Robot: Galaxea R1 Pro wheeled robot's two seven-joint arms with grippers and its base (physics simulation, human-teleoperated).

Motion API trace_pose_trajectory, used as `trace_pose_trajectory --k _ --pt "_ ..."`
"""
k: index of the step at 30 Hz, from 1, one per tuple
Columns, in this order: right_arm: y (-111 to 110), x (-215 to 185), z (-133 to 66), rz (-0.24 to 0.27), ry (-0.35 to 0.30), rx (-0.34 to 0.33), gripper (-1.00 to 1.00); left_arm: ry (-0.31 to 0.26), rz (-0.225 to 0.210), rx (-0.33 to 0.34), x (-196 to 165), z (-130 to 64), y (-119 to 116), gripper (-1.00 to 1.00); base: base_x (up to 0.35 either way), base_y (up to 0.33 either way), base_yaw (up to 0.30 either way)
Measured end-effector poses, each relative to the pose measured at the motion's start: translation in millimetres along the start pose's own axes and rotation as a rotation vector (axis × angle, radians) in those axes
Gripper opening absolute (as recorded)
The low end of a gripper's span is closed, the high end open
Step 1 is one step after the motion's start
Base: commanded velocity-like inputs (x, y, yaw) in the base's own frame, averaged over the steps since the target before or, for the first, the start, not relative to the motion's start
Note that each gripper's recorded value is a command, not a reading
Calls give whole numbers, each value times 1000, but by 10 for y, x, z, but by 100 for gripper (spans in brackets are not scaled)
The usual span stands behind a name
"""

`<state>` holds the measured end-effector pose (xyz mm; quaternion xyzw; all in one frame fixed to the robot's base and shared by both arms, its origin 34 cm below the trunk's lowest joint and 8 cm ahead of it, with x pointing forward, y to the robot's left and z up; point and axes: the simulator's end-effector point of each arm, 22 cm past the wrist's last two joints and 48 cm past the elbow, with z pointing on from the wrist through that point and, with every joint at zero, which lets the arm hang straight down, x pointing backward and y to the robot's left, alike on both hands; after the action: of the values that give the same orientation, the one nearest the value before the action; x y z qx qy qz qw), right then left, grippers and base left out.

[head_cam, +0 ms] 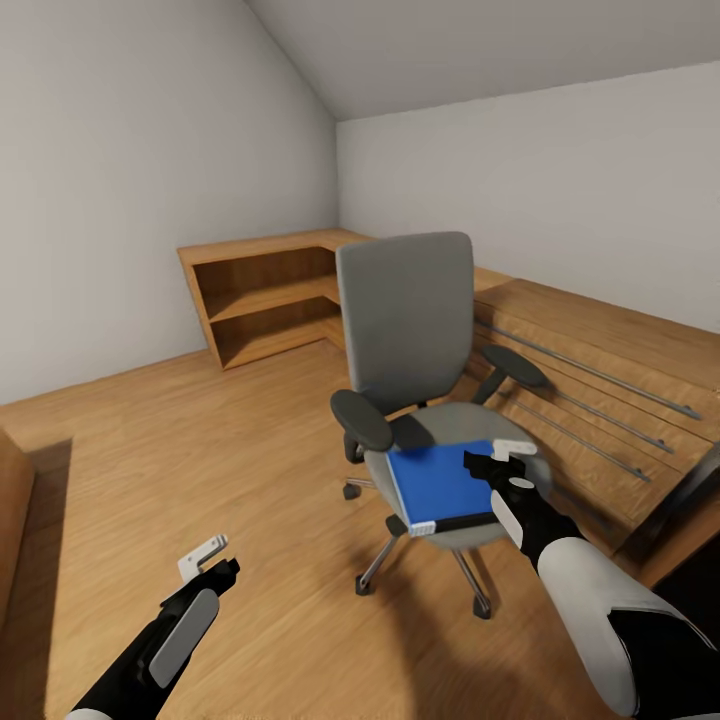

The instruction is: In the bedroom, organize the workspace by keeping the computer under the desk, ensuring the monitor is on the desk, placing the keyboard on the desk next to the monitor, placing the mouse on the desk next to the keyboard, moving the folder from the swivel chair onto the desk next to the mouse, stacking the notebook on top of the folder with the pen on top of the notebook, and positioning the swivel chair next to the desk.

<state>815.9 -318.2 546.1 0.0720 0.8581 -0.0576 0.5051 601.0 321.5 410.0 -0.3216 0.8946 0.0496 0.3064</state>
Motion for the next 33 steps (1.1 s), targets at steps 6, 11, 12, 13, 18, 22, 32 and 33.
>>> trace_pose_trajectory --k 6,11,12,13,18,22,32,33 --pt "3 0 -2 0 0 -1 100 0 0 1 -1 -2 -6 100 -45 0 0" --pt "2 -3 -7 -2 0 -1 100 -2 -1 2 -13 -7 -8 100 -6 0 0" --pt "2 0 -9 -2 1 -1 100 -3 -1 3 -18 -11 -11 100 -1 0 0" --pt "1 -1 -13 -3 1 -1 100 -4 -1 4 -22 -14 -13 100 0 0 0" --pt "-1 -13 -32 2 1 -1 100 -9 -3 7 -44 -35 -25 100 0 0 0" --pt "-1 -54 -50 3 -6 -2 100 -13 -5 11 -68 -53 -38 100 0 0 0" --pt "-2 -151 -94 5 -20 -3 100 -17 -6 10 -88 -78 -25 100 0 0 0" --pt "-3 -160 -99 6 -22 -3 100 -17 -6 10 -91 -81 -26 100 0 0 0"
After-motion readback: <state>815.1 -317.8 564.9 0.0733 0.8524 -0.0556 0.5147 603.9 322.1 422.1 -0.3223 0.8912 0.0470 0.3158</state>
